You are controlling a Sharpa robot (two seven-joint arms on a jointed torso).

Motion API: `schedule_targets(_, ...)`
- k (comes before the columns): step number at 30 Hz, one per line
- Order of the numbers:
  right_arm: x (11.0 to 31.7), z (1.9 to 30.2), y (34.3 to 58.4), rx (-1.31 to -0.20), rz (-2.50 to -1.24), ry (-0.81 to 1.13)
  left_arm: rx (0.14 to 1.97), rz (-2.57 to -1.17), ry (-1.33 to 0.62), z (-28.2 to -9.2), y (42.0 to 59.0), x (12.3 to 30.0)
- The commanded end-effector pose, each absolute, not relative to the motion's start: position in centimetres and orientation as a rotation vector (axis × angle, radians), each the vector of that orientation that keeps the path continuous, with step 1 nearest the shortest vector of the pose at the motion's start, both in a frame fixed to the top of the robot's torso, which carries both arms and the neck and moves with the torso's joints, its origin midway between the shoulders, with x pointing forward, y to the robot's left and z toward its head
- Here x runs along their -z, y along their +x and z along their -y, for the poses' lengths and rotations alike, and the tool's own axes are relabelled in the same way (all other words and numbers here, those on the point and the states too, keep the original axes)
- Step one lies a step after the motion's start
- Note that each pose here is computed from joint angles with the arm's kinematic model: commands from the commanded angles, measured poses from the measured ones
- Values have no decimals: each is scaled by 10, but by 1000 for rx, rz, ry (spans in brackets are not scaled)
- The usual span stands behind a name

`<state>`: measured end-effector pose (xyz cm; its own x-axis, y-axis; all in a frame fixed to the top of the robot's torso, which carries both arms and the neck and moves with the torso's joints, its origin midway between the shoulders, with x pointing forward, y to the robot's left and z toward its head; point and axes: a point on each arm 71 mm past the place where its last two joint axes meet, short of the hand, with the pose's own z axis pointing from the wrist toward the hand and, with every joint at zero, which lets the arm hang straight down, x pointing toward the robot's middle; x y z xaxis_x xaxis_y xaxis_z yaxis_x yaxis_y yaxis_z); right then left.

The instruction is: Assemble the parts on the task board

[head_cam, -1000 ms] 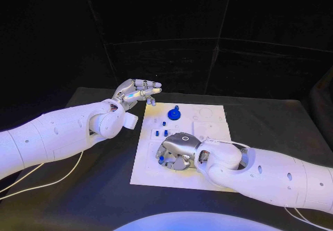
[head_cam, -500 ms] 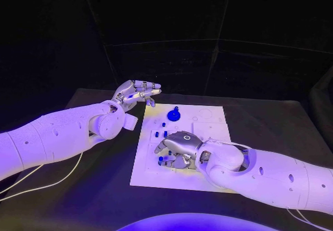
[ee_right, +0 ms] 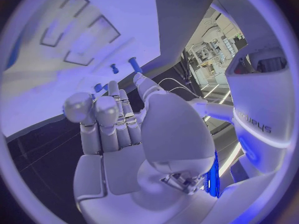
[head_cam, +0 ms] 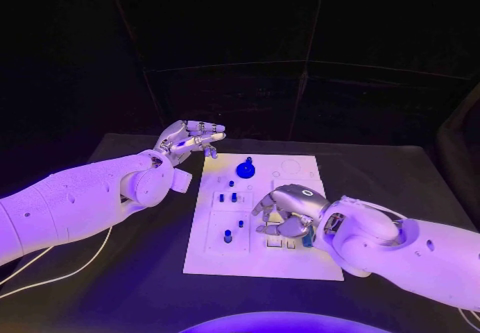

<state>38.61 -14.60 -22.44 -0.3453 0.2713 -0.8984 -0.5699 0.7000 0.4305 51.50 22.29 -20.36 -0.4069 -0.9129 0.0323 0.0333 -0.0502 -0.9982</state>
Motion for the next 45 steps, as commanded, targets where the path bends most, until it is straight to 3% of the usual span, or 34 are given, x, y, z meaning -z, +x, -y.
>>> schedule_targets(1, 226, 170, 388, -840, -1852, 23, 1578, -1457, -980, -222, 515, 202)
schedule_targets(7, 229, 214, 385, -647, -1955, 138, 1580, -1461, -980, -221, 514, 203)
schedule_targets(15, 231, 236, 382, -500, -1990, 169, 1581, -1463, -981, -222, 514, 203)
schedule_targets(29, 238, 232, 381, -375, -2029, 78, 1576, -1462, -983, -225, 514, 203)
schedule_targets(45, 251, 219, 381, -345, -2066, -8, 1576, -1463, -984, -225, 514, 204)
